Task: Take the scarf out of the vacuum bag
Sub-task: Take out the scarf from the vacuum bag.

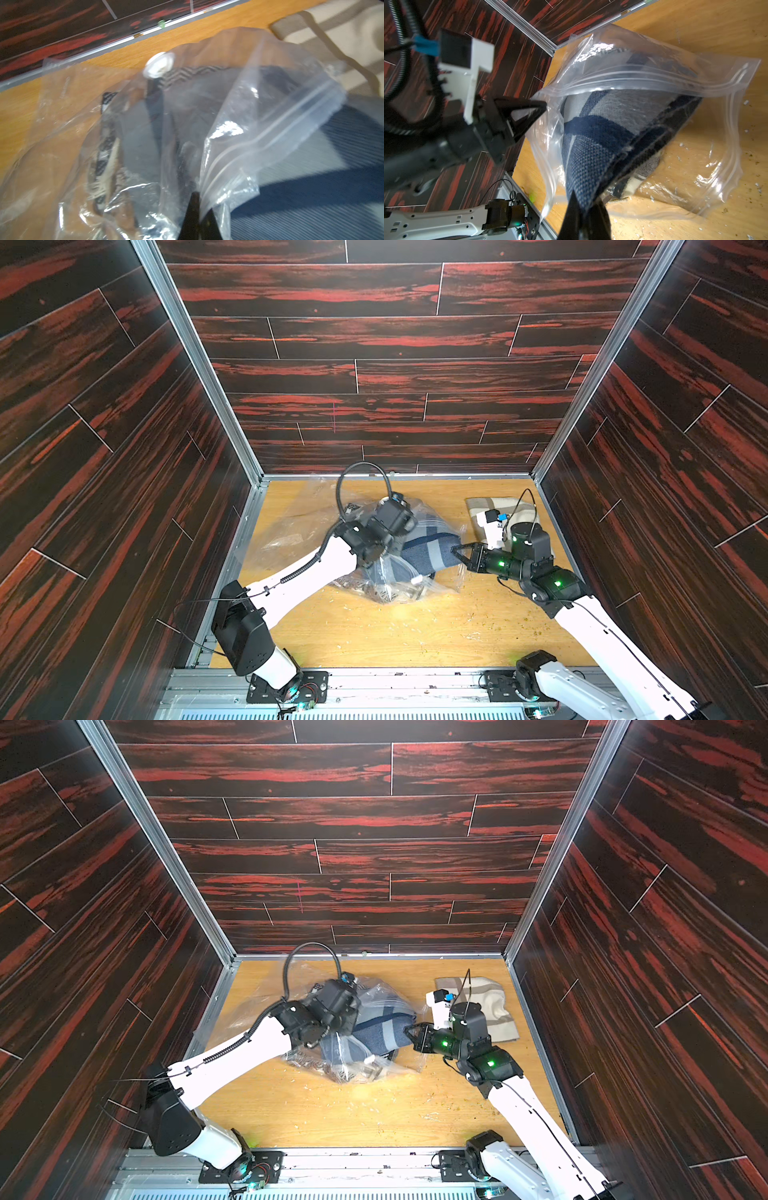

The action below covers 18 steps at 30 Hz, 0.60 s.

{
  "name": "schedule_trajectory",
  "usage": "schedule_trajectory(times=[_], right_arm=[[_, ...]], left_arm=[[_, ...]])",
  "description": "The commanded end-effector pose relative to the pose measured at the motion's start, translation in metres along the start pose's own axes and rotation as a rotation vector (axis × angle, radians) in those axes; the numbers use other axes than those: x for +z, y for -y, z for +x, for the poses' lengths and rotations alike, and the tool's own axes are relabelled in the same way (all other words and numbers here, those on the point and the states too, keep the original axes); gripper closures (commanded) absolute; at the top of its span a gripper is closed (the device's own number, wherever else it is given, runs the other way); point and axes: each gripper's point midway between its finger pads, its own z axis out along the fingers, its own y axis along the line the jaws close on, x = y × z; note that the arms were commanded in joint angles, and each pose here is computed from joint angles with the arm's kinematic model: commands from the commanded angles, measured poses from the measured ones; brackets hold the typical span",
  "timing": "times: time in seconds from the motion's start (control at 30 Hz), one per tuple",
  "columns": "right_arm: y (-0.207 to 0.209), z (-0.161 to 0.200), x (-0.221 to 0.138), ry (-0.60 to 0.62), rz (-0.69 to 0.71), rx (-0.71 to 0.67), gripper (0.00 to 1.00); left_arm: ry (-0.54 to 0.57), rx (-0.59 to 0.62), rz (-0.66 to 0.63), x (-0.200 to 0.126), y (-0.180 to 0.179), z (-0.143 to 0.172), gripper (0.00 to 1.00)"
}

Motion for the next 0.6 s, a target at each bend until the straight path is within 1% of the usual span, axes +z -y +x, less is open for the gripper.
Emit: schedule_trajectory(times=[0.0,0.13,0.3,0.4,0.57], right_arm=[[-0.012,-0.014,0.002,0.03,-0.05,-0.02,1.0],[-0.017,-0.023,0.011,0.043,-0.086,-0.015,1.0],[-0.029,-0.037,0.026,0.044,-0.144,-0.015,1.0],[-0.038,-0.045,0.036,0.04,-0.177,-0.024,1.0],[-0.047,-0.055,0.055,0.016,-0.203,-0.029,1.0]], left_arm=[[0.025,-0.032,-0.037,-0.009,-0.032,-0.016,1.0],[0.043,-0.099,-0.071,-0.012,-0.066,-0.029,1.0],[0.079,-0.125,-0.137,-0.025,-0.103,-0.045,1.0],[0.088,-0.145,-0.159,-0.027,-0.121,-0.049,1.0],[0.073,-0.195,-0.18,-0.022,-0.143,-0.048,1.0]])
